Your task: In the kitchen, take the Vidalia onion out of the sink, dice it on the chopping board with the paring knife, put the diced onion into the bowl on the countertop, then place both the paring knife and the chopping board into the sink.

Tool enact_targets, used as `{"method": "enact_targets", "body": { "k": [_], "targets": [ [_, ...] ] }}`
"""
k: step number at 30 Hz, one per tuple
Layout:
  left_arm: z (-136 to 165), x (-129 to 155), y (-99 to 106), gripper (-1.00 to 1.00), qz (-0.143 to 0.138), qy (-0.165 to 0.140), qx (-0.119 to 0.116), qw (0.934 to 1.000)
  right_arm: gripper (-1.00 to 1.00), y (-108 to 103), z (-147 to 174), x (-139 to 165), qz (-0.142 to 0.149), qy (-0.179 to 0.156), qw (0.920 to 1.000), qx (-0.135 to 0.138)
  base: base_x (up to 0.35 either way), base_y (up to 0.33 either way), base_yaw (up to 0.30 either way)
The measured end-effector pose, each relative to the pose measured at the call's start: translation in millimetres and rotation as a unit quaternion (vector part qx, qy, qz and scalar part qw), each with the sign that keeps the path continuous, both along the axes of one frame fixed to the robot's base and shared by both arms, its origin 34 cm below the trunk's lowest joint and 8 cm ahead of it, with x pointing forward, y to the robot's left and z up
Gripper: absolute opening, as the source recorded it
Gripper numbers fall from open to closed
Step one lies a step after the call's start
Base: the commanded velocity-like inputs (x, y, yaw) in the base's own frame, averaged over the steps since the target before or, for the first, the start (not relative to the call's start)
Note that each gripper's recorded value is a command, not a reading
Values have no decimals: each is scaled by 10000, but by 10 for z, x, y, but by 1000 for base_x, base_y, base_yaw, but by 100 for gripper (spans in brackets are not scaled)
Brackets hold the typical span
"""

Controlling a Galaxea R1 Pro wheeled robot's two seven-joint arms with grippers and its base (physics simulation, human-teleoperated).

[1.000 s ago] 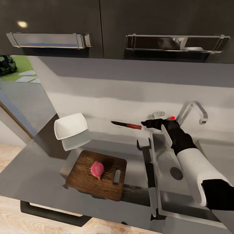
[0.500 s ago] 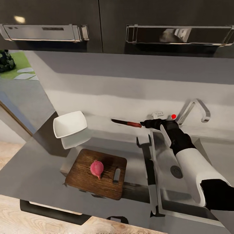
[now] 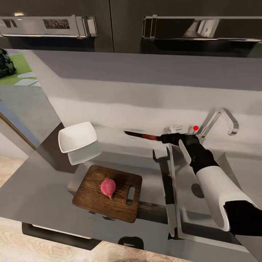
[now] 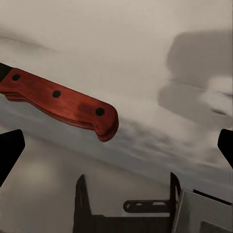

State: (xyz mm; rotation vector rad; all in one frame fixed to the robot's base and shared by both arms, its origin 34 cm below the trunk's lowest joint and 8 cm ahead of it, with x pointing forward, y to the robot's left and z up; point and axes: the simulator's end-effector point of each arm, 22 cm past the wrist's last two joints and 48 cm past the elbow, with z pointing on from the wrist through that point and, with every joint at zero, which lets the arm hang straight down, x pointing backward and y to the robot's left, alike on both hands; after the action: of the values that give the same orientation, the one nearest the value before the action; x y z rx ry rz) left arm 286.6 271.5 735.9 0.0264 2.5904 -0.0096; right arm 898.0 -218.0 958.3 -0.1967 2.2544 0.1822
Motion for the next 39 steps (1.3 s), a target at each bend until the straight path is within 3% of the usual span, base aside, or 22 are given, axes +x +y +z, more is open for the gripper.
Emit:
{"method": "enact_targets", "body": {
  "k": [13, 20, 29, 39],
  "targets": [
    [-37, -59, -8, 100, -9, 107, -9, 9999, 100, 118, -133, -9, 146, 51, 9999, -28, 0, 0, 0],
    [-53, -88, -8, 100, -8, 158, -10, 9999, 100, 281, -148, -33, 447, 55, 9988, 167, 0, 0, 0],
    [-56, -93, -8, 100, -10, 166, -10, 9999, 100, 304, 35, 34, 499, -170, 9985, 171, 0, 0, 0],
    [-56, -93, -15, 100, -21, 167, -19, 9999, 100, 291, 63, 46, 486, -201, 9985, 162, 48, 0, 0]
  ]
}}
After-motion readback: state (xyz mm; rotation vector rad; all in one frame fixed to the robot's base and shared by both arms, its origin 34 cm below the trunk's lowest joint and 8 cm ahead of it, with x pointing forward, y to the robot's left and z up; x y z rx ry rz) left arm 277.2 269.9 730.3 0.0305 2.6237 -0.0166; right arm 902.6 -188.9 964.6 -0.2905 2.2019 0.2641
